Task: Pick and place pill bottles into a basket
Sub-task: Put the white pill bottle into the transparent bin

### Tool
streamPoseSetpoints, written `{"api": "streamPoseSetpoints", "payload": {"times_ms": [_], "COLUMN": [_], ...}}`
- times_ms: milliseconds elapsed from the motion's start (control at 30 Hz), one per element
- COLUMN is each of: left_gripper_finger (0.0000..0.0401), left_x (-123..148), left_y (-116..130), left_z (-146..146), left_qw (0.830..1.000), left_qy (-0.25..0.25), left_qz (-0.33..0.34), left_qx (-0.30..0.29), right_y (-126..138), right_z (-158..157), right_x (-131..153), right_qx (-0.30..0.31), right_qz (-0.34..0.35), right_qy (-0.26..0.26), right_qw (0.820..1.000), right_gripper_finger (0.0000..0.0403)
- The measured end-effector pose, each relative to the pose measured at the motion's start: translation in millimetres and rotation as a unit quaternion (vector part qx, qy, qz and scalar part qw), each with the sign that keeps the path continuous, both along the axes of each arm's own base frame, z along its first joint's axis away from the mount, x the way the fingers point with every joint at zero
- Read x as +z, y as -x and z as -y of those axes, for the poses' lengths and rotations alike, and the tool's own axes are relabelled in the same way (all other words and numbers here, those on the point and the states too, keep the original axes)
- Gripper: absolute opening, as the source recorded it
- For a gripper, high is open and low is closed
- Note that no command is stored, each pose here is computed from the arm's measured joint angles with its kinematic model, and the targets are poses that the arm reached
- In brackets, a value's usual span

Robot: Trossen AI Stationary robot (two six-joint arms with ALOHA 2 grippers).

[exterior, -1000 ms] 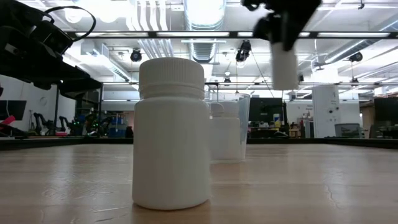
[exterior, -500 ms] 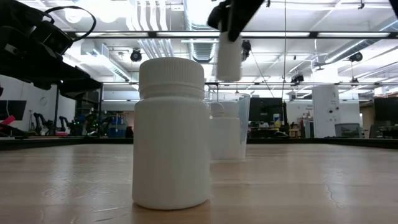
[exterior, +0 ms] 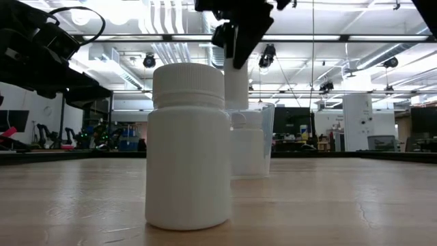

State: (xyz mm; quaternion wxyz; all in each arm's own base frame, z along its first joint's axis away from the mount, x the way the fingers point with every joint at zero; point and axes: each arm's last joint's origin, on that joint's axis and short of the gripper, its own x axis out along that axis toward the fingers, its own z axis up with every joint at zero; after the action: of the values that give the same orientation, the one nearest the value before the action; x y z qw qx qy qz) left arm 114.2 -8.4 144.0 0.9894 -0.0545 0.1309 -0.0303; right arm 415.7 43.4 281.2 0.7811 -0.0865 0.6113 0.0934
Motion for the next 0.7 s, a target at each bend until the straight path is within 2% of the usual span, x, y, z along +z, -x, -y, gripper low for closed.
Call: {"api": "streamPoseSetpoints", "payload": {"times_ms": [700], "left_gripper_finger": [0.0219], "left_x": [0.1], "left_y": [0.0], "left_z": [0.0], "left_qw": [1.000], "left_qy": [0.000], "left_qz": [0.000], "left_qx": [0.000], "right_y": [-0.9], "right_z": [-0.5], "right_x": [-53.0], "right_qx": [-0.006], "right_qz": [0.001], "right_qy": [-0.002], "right_qw": [1.000], "right_gripper_finger": [0.0145]}}
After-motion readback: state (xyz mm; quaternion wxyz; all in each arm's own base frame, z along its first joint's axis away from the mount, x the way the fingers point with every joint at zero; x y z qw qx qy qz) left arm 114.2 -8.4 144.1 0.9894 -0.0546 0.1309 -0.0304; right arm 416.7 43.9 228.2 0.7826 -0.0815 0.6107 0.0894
